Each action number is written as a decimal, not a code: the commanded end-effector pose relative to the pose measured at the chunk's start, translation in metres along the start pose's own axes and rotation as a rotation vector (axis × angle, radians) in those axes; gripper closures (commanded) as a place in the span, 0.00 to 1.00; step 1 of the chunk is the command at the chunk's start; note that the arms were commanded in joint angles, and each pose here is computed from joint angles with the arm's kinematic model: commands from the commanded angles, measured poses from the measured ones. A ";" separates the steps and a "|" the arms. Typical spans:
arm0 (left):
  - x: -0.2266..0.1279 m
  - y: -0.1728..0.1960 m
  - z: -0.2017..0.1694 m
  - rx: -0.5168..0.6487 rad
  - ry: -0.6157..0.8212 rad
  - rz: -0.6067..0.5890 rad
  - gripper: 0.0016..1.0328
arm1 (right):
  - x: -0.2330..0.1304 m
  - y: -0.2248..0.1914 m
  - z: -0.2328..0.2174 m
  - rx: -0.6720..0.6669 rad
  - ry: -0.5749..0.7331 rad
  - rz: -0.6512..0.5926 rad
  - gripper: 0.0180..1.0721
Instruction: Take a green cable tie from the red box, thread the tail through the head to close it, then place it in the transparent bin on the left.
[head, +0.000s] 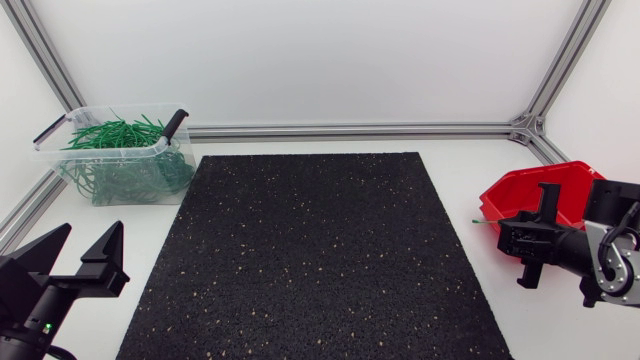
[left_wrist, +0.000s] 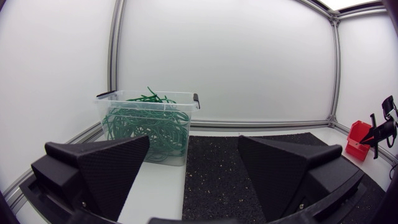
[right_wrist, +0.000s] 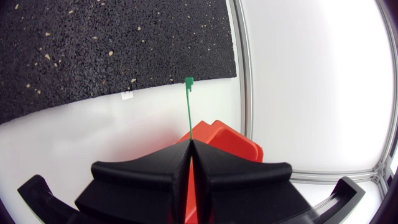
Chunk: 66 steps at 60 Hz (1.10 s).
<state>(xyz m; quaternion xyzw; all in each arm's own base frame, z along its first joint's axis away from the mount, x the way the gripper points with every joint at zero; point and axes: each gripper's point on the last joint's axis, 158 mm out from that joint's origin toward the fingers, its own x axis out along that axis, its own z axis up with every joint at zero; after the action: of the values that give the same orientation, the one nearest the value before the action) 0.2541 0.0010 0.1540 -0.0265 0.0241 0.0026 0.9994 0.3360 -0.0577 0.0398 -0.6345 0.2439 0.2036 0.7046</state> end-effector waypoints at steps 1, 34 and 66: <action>0.002 0.000 -0.023 -0.017 0.053 -0.001 0.04 | -0.009 -0.033 0.004 0.045 -0.006 -0.041 0.94; 0.001 -0.002 -0.018 -0.008 0.031 -0.007 0.04 | -0.086 -0.115 0.089 0.433 -0.208 0.210 0.93; 0.012 -0.014 0.021 -0.123 0.088 -0.064 0.04 | -0.131 -0.097 0.198 0.688 -0.372 0.752 0.95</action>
<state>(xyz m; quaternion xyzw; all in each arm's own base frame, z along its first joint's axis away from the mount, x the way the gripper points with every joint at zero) 0.2624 -0.0089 0.1540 -0.0625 0.0704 -0.0195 0.9954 0.3081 0.1210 0.2137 -0.2285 0.3533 0.4544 0.7852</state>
